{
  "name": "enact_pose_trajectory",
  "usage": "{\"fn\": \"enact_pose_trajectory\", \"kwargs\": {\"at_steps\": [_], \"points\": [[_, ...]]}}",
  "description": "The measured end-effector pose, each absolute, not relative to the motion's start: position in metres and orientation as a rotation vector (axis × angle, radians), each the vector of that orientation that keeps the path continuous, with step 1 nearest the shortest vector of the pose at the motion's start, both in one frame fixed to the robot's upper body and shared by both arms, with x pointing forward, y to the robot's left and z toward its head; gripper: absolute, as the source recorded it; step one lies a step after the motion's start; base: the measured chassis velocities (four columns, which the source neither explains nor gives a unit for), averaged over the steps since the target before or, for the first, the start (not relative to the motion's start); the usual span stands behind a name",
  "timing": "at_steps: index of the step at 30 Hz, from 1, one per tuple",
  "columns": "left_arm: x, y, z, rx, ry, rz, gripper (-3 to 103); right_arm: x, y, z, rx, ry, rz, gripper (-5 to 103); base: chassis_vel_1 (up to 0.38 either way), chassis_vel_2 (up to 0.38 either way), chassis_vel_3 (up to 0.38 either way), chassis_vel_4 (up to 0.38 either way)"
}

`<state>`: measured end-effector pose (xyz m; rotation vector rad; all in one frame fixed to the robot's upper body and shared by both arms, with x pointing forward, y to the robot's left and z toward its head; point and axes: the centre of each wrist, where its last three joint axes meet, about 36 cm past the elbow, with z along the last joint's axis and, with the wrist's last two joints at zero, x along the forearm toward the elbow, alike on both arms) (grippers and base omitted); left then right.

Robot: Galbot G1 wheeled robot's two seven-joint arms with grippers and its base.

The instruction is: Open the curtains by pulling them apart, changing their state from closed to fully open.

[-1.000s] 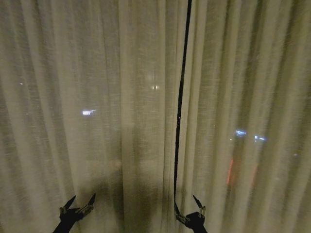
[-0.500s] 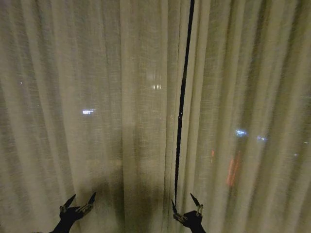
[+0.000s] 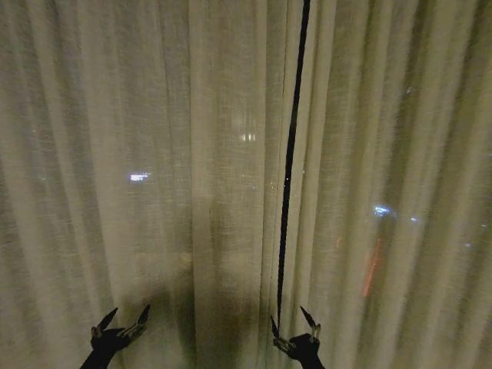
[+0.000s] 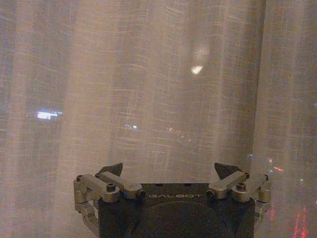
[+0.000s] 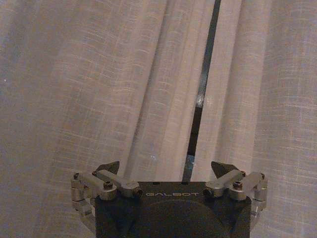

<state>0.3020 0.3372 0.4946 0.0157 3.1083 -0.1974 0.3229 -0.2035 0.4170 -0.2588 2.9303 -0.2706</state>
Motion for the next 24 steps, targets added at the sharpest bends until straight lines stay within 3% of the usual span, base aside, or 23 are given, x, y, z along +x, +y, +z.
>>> {"fn": "enact_pose_trajectory", "kwargs": {"at_steps": [10,24], "points": [[0.2974,0.3364,0.4955,0.009,3.097,-0.189,100,0.3212,-0.203,0.4188,-0.26,2.928,-0.268,100,-0.055,-0.036,0.054,0.027],[0.2968,0.3346,0.4975,0.016,3.08,-0.189,100,0.3192,-0.2031,0.4204,-0.265,2.9,-0.276,100,-0.162,-0.054,0.182,0.038]]}}
